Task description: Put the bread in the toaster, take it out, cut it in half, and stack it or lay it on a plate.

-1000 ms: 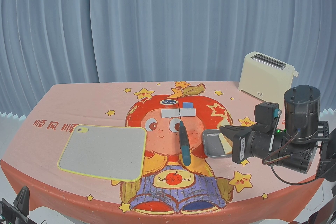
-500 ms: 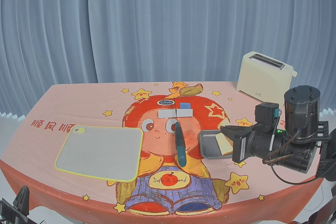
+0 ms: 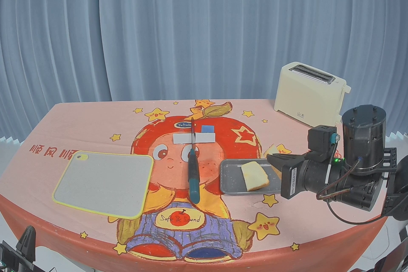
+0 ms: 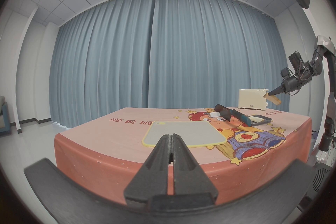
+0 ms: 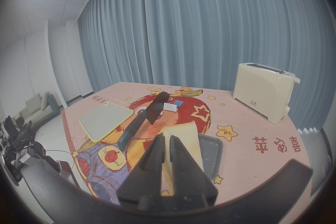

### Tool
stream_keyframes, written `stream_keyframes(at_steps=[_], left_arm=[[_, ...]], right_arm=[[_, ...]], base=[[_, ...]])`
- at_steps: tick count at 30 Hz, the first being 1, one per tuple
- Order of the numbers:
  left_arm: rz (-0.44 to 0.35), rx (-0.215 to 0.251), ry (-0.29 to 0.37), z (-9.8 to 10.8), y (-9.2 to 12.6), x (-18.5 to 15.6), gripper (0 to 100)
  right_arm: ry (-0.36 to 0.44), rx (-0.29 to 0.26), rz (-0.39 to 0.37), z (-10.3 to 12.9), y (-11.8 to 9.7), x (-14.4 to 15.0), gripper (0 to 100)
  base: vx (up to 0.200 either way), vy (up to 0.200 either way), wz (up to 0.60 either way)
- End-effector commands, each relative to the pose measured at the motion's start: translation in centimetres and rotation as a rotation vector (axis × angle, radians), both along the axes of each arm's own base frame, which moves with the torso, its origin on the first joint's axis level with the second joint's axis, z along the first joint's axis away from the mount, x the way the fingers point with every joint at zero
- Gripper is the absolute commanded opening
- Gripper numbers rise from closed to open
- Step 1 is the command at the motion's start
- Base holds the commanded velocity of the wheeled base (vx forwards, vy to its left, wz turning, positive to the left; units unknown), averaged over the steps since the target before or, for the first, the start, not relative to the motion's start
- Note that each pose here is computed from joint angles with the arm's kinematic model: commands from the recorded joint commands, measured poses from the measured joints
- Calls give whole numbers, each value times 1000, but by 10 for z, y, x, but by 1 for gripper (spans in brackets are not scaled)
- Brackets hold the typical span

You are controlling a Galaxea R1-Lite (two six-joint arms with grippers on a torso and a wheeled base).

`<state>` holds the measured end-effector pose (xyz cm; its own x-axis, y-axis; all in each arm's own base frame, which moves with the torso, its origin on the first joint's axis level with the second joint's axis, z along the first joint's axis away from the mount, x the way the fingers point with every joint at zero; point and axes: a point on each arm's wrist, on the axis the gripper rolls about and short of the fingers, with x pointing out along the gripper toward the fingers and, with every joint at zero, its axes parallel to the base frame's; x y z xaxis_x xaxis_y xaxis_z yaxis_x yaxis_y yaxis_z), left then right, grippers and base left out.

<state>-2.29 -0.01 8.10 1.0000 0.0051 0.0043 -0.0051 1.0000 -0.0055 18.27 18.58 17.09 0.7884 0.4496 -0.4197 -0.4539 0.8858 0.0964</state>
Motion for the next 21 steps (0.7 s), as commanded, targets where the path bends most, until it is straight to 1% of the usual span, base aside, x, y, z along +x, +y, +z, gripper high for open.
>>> stream_keyframes(at_steps=[1,9,17,21], left_arm=[[1,-1,7,-5,0,1,0],[1,-1,7,-5,0,1,0],[1,-1,7,-5,0,1,0],[1,-1,7,-5,0,1,0]], right_arm=[[1,-6,-6,-1,0,1,0],[-13,-32,-29,-2,3,4,0],[8,-59,-29,-13,21,22,0],[30,-78,-30,-23,29,30,0]], base=[[0,0,0],[0,0,0],[0,0,0],[0,0,0]])
